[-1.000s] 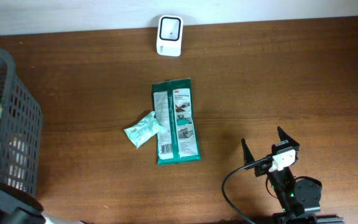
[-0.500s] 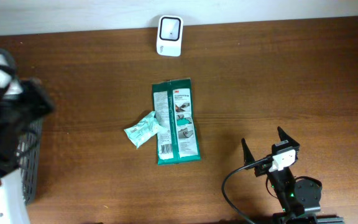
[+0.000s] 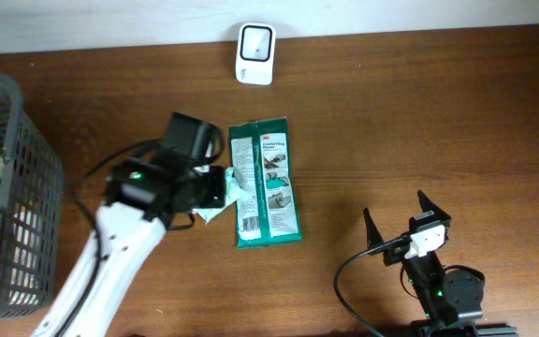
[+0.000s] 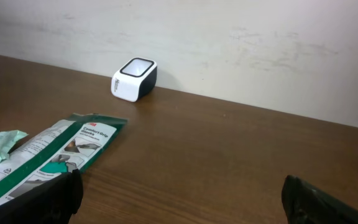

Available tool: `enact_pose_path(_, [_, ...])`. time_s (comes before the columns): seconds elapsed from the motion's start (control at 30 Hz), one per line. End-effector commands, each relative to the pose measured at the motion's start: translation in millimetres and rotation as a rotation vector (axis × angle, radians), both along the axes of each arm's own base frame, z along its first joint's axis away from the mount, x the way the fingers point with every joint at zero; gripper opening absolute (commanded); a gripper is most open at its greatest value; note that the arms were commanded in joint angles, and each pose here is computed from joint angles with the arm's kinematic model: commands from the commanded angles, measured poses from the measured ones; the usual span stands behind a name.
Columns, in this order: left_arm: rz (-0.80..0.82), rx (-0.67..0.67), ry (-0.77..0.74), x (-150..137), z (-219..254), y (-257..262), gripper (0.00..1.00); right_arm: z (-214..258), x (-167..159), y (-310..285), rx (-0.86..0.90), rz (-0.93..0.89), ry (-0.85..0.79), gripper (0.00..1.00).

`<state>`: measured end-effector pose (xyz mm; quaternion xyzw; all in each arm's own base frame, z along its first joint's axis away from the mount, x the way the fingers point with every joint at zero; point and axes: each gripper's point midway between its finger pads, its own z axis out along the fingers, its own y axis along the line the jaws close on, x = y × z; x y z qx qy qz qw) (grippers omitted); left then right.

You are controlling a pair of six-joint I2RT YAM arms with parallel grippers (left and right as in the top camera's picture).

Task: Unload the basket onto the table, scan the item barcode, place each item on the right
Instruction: 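Place the orange snack packet on the table near the mint packet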

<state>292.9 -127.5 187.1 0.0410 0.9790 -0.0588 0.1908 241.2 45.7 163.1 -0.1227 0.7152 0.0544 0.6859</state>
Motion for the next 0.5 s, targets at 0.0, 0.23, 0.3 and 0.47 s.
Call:
enact_pose_path(0.0, [-0.023, 0.057, 0.074, -3, -41, -11, 0.00, -1, 0, 1, 0.004, 0.002, 0.001, 0.98])
enact_pose_path(0.23, [-0.029, 0.170, 0.231, -3, -120, -23, 0.00, -1, 0, 1, 0.004, 0.002, 0.001, 0.98])
enact_pose_path(0.3, [-0.022, 0.178, 0.251, -2, -130, -24, 0.00, -1, 0, 1, 0.004, 0.002, 0.001, 0.98])
enact_pose_path(0.47, [-0.019, 0.171, 0.238, 5, -137, -28, 0.15, -1, 0, 1, 0.004, 0.002, 0.001, 0.98])
